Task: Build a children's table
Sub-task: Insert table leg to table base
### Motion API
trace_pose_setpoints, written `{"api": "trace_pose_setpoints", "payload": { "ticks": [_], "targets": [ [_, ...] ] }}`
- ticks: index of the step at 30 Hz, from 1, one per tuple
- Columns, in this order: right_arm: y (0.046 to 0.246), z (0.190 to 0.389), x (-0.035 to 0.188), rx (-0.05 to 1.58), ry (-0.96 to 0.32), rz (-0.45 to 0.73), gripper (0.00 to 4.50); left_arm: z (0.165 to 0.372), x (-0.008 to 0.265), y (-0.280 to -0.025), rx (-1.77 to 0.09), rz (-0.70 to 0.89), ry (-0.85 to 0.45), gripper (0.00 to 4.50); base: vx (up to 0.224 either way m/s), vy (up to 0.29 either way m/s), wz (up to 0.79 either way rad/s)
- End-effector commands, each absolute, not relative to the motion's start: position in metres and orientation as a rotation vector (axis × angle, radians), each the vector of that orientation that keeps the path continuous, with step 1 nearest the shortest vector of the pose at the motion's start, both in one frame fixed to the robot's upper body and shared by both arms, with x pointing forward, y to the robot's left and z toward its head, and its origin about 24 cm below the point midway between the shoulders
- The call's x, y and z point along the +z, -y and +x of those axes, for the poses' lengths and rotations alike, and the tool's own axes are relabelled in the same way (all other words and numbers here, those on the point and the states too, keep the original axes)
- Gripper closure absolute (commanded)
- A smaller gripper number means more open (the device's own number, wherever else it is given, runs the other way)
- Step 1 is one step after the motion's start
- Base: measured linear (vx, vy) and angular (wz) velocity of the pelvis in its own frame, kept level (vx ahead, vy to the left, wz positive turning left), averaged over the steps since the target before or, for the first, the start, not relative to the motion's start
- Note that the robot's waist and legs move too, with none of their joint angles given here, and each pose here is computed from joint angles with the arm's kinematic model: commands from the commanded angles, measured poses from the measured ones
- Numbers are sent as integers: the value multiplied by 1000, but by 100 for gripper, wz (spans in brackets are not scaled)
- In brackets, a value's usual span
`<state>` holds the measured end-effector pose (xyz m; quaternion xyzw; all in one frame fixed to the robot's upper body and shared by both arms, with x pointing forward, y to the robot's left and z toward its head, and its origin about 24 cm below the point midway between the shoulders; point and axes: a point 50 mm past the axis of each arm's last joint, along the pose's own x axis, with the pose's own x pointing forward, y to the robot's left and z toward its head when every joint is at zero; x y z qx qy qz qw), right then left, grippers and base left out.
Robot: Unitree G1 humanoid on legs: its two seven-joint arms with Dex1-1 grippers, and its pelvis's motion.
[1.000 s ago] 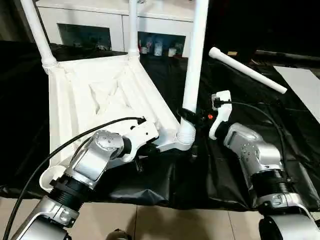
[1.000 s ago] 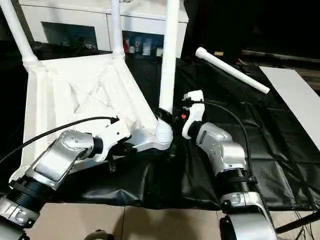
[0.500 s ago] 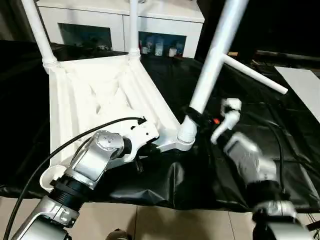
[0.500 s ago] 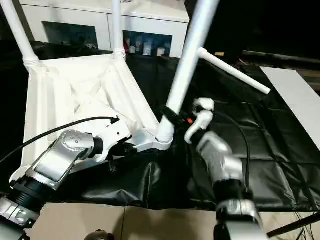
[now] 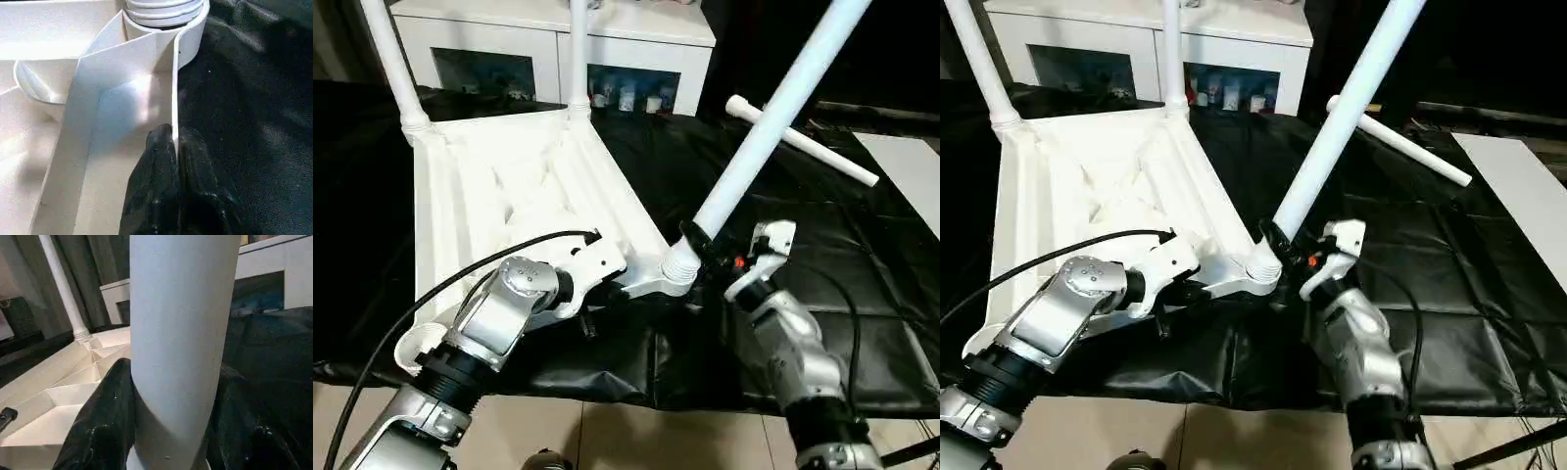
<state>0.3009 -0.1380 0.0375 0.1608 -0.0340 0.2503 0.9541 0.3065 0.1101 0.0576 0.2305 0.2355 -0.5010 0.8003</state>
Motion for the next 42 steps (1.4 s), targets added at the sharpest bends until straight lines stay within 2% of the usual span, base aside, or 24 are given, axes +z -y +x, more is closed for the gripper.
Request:
{"api": "trace_pose_setpoints", "payload": {
  "ticks": [1, 6, 13, 19, 24, 25, 26, 28, 30, 33, 42],
  "targets": [
    [164, 283, 4, 355, -62, 280, 268, 319, 74, -117, -993, 512, -427, 450, 0, 0, 0],
    [162, 275, 6, 343, -14, 226, 268, 321, 74, -117, -984, 509, -421, 450, 0, 0, 0],
    [147, 264, 6, 417, 12, 141, 268, 324, 75, -117, -965, 516, -409, 450, 0, 0, 0],
    [140, 268, -4, 507, -118, 132, 268, 325, 76, -116, -974, 518, -408, 450, 0, 0, 0],
    [138, 283, 11, 573, -127, 129, 268, 325, 77, -118, -977, 525, -405, 450, 0, 0, 0],
    [140, 291, 22, 608, -126, 118, 268, 325, 78, -119, -984, 532, -405, 450, 0, 0, 0],
    [140, 291, 22, 608, -126, 118, 268, 325, 78, -119, -984, 532, -405, 450, 0, 0, 0],
    [146, 308, 47, 706, -144, 85, 268, 325, 80, -120, -995, 547, -404, 450, 0, 0, 0],
    [147, 311, 53, 737, -150, 69, 268, 325, 80, -121, -996, 549, -405, 450, 0, 0, 0],
    [153, 316, 62, 866, -260, 10, 268, 325, 81, -121, -998, 555, -404, 450, 0, 0, 0],
    [160, 309, 61, 1103, -519, -85, 268, 326, 83, -120, -1016, 567, -388, 450, 0, 0, 0]
  ]
}}
